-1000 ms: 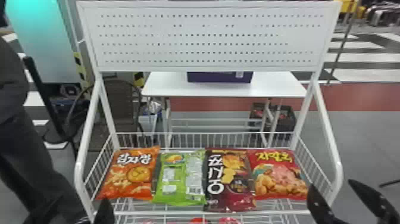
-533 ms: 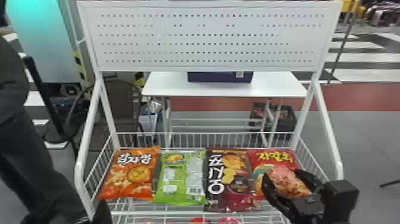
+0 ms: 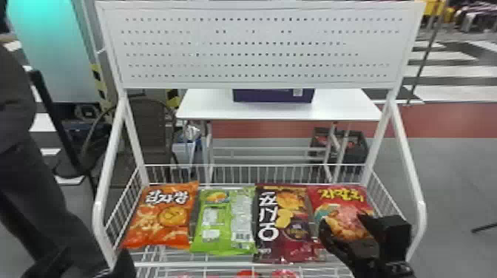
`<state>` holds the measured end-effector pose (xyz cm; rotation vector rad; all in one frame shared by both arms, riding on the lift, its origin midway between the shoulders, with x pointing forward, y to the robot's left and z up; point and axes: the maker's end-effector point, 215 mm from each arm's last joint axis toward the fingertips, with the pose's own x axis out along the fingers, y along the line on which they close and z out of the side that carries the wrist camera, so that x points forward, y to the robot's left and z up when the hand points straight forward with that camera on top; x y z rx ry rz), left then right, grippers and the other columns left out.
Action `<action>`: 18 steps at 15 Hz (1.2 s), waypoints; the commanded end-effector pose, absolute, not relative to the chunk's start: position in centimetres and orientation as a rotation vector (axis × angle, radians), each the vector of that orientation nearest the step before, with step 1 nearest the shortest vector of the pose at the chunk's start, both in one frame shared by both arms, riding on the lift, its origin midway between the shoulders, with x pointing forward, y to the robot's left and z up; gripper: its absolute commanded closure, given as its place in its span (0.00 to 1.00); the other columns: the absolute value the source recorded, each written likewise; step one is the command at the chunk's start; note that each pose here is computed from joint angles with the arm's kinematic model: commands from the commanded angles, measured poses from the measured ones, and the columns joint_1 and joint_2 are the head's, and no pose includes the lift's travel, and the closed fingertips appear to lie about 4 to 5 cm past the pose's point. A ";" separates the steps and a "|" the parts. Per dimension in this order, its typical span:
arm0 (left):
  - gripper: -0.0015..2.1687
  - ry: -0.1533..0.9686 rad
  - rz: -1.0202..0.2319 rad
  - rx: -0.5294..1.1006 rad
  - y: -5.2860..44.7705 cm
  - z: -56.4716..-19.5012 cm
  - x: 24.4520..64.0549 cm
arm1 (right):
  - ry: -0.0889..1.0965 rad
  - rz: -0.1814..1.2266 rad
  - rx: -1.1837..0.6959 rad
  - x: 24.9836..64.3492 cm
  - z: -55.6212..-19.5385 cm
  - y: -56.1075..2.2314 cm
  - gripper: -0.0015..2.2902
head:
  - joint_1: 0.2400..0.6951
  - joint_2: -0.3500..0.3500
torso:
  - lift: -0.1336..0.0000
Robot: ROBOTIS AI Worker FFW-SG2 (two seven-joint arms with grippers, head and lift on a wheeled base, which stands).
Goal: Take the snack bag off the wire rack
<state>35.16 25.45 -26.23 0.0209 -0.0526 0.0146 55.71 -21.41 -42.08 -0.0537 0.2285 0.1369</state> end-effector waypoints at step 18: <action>0.09 -0.054 0.018 0.023 25.6 -26.3 35.4 | 0.268 0.164 -0.039 55.3 -42.4 -20.9 0.92 | 0.57 0.50 | 1.00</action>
